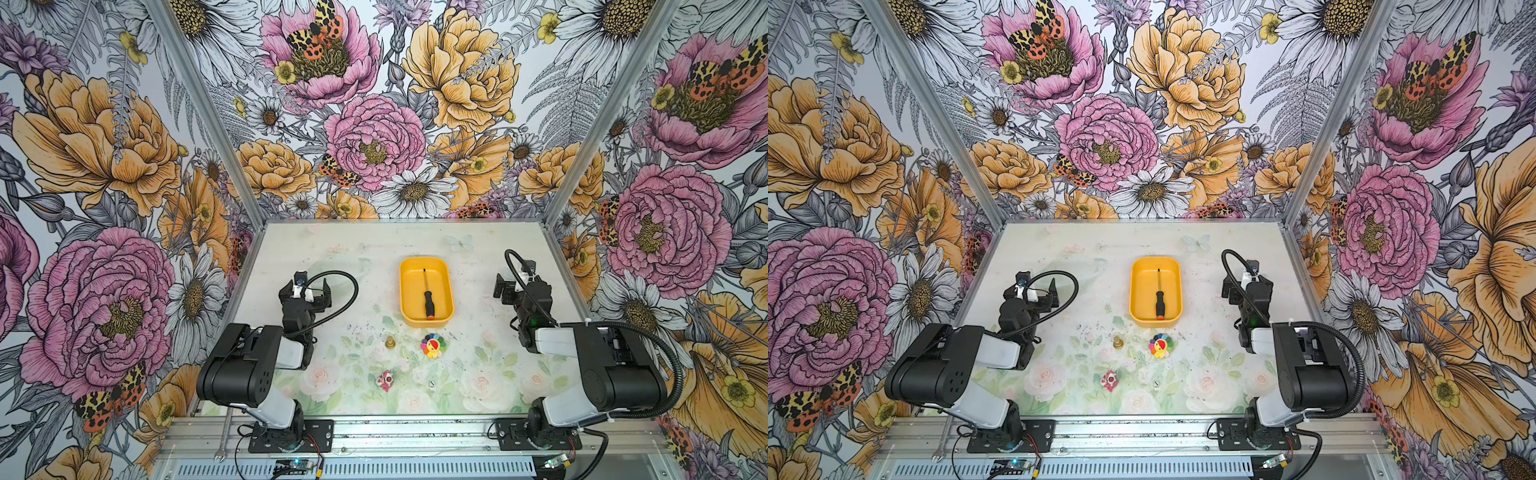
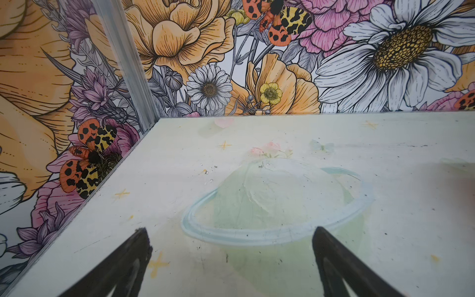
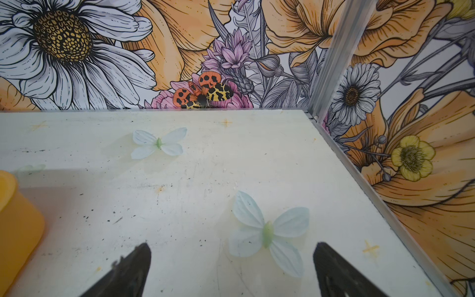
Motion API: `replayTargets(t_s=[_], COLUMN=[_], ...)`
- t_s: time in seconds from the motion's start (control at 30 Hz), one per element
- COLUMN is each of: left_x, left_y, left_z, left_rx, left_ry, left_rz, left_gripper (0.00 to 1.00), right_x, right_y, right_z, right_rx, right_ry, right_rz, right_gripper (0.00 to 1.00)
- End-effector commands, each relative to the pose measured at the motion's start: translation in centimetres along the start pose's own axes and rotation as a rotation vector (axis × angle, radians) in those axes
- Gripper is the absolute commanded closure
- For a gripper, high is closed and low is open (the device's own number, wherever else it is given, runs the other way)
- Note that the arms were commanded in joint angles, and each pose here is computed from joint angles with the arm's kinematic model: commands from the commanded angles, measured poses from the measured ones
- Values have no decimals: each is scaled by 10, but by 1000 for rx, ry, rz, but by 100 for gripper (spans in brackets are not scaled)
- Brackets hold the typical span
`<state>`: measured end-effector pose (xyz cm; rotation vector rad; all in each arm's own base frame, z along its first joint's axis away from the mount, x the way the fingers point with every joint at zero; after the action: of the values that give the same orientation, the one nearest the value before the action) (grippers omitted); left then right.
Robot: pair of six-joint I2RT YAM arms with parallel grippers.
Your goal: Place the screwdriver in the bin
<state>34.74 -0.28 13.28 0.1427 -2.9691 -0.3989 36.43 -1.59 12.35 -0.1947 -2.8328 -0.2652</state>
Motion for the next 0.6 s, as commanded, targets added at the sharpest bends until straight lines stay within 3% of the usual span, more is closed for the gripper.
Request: replayTargets(t_s=[0.0,0.57], left_x=[-4,-4], left_y=[5,5], left_z=[-7,-7], left_rx=[30,31], left_ry=[-16,-17], left_rz=[-10,-9], left_gripper=[1,1], right_x=[-1,-1], right_y=[-1,-1], right_z=[0,0], right_rx=[-7,-7], right_ry=[-13,-9], right_rz=[-6,-7], right_gripper=[0,1])
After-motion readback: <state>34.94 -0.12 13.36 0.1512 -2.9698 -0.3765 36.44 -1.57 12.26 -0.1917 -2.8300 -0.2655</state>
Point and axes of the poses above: each gripper's point midway between its finger pads, its own x axis back along the fingers, its own y axis along the line the jaws close on, z = x × y, the point moved 4 cm from there along x, back along the fingers, and after that the axes turned 12 degrees about -x, right-handed, at the moved point
